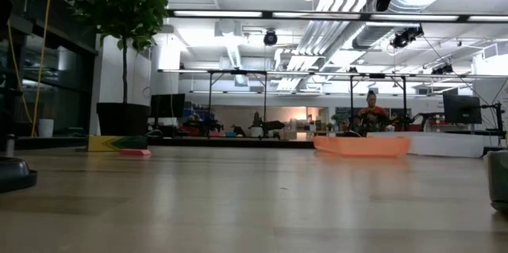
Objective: Pack school essentials
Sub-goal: Put the bottom yellow crayon box into the orange supply box
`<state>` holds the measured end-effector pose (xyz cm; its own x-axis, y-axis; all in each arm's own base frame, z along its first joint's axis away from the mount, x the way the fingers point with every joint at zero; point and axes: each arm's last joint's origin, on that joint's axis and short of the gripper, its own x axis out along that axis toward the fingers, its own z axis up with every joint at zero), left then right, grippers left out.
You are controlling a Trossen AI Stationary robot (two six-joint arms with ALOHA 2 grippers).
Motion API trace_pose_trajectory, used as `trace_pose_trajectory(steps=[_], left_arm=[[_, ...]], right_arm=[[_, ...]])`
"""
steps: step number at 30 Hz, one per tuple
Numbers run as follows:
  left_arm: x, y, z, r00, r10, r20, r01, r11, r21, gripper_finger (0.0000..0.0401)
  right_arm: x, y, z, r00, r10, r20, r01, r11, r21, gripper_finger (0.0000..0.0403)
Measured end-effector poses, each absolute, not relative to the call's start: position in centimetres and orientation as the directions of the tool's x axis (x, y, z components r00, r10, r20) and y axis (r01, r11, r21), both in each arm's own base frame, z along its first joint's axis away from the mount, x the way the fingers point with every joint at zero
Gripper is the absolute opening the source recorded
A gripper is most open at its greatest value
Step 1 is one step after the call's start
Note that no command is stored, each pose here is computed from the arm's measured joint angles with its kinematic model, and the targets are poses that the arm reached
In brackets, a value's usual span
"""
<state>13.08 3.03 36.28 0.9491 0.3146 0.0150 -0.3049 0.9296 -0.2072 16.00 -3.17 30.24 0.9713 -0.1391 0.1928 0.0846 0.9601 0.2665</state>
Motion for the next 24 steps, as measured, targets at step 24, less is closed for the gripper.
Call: trace_pose_trajectory(steps=[24], left_arm=[[13.08,3.03,36.28,0.949,0.315,0.015,-0.306,0.929,-0.207,0.0]], right_arm=[[16.03,-3.06,30.23,0.976,-0.099,0.191,0.041,0.956,0.29,0.0167]])
